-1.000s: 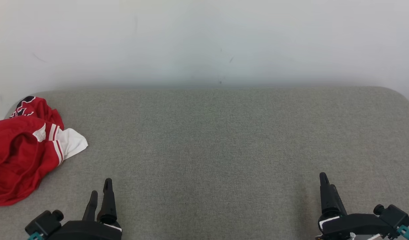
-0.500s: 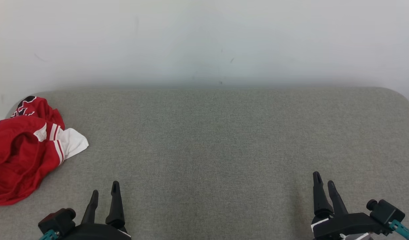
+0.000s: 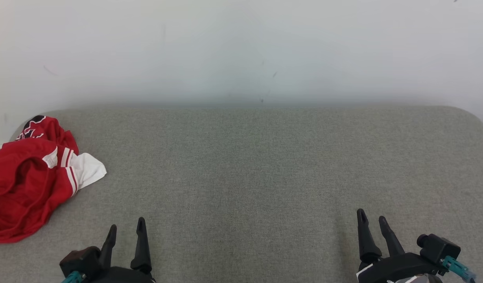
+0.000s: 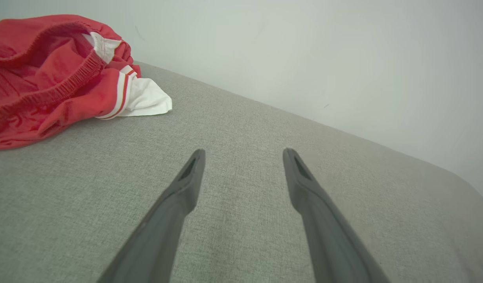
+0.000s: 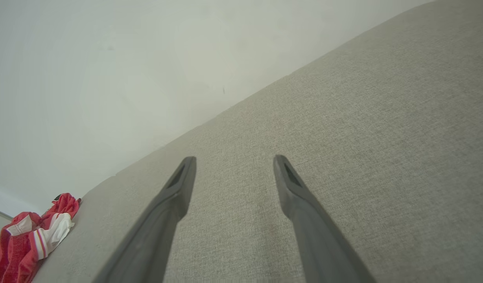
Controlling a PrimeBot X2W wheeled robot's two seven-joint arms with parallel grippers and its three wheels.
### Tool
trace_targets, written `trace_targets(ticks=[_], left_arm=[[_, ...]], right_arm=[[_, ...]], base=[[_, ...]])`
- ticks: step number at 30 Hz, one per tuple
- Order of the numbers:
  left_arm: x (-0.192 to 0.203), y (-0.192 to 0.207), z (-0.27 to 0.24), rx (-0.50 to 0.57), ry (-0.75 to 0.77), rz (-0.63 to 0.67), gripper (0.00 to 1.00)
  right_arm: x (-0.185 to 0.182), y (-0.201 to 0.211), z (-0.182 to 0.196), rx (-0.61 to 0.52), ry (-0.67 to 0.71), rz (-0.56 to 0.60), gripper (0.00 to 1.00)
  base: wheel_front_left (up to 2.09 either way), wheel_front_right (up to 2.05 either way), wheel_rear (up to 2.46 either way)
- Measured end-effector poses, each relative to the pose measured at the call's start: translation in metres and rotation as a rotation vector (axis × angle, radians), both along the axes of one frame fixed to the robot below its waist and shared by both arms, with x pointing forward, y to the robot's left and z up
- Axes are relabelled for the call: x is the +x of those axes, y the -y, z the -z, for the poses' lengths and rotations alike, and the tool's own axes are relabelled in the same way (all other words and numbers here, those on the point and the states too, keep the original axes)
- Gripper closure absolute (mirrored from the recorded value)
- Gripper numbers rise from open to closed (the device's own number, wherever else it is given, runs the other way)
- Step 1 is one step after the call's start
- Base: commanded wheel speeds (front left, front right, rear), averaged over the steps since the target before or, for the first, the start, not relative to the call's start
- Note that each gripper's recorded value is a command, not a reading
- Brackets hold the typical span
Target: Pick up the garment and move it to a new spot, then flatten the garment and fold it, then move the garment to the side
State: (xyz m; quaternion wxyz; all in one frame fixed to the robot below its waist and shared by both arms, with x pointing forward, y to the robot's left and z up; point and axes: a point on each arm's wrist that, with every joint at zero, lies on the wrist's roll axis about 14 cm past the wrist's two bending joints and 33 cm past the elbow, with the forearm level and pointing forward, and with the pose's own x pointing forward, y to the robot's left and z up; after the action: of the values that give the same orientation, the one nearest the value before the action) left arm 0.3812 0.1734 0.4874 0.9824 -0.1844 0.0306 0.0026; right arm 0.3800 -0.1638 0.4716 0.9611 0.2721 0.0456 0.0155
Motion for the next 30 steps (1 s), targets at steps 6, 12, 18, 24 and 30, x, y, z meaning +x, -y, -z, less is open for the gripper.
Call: trace_targets(ticks=[6,12,18,24,30], left_arm=[[-0.002,0.003,0.003,0.058,0.001,0.012,0.0],[-0.004,0.004,0.011,0.075,-0.016,0.016,0.0],[-0.004,0.005,0.01,0.099,-0.002,0.023,0.0],[-0.004,0.003,0.011,0.125,0.0,0.017,0.0],[-0.005,0.004,0.013,0.164,0.005,0.024,0.0]], right_arm=[[-0.002,0.0,0.004,-0.063,-0.012,-0.014,0.0],[-0.003,-0.001,0.004,-0.113,-0.012,-0.027,0.0],[-0.003,-0.003,0.003,-0.164,-0.006,-0.044,0.0],[-0.003,-0.004,0.003,-0.207,-0.004,-0.057,0.0],[-0.002,-0.006,0.003,-0.247,0.0,-0.072,0.0]], base=[[0.0,0.0,0.0],[0.0,0.0,0.0],[0.0,0.0,0.0],[0.0,0.0,0.0],[0.0,0.0,0.0]])
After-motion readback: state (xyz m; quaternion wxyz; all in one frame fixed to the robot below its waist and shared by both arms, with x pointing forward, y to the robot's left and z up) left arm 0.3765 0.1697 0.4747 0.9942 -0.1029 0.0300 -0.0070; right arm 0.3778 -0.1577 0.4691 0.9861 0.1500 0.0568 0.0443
